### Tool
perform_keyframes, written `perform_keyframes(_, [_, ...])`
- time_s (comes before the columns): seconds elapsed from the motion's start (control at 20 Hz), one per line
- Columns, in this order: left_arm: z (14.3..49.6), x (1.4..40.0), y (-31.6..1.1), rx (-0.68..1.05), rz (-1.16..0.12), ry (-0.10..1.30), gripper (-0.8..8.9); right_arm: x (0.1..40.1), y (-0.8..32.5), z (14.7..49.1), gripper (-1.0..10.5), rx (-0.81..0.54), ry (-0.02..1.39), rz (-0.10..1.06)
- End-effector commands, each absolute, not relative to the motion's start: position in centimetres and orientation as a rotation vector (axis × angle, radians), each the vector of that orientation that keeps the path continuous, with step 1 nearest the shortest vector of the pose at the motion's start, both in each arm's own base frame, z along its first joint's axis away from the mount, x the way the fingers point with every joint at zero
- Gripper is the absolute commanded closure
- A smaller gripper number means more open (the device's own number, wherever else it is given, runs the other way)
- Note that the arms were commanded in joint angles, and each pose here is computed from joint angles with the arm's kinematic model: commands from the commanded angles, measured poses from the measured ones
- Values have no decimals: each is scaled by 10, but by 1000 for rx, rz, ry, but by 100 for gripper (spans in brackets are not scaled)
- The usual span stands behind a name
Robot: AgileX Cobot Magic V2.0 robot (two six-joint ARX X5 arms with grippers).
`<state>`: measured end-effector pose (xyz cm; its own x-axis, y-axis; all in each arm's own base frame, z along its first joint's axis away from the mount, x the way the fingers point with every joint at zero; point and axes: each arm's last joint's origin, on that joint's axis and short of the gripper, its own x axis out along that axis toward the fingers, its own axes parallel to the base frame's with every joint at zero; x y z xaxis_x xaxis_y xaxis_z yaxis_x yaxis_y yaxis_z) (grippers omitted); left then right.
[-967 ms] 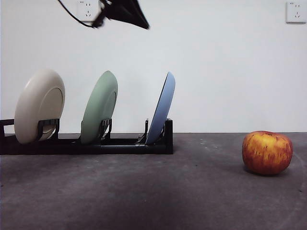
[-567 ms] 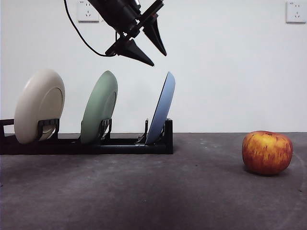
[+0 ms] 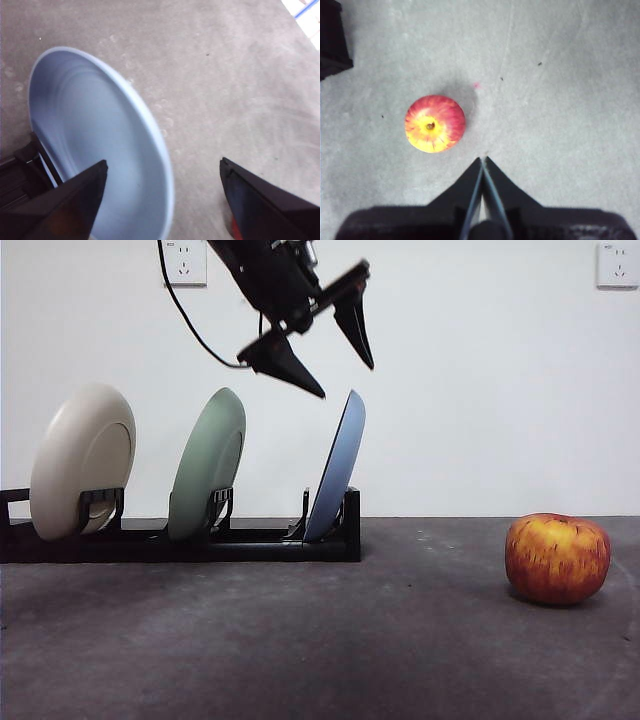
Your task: Take the blue plate from the plate rack,put the plate on the table,take the apple from the table,put the apple in the plate
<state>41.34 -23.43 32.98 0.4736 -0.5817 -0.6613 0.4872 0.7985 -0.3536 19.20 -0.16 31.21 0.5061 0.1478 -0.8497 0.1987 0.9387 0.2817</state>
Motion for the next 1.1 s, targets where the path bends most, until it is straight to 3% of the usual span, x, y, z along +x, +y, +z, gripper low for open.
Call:
perform_keyframes(0.05, [308,423,-242,-165,-672,908,437,192,-1,313,946,362,1048,-24])
perform_keyframes(0.2, [303,426,-244,-180,-663,917,459,192,-1,313,946,362,1052,-24])
perform_keyframes(0.35, [303,426,-245,-176,-651,901,691,191,-1,313,946,362,1055,-25])
perform_keyframes(0.65, [303,426,-245,-175,-626,898,697,192,-1,313,946,361,1044,-24])
perform_keyframes(0.8, [303,427,-245,-173,-614,894,761,193,-1,314,946,361,1037,-23])
perform_keyframes(1.05, [303,428,-242,-202,-586,901,762,193,-1,314,946,361,1037,-23])
perform_keyframes(1.1, [303,429,-241,-212,-580,903,808,193,-1,314,946,361,1037,-22])
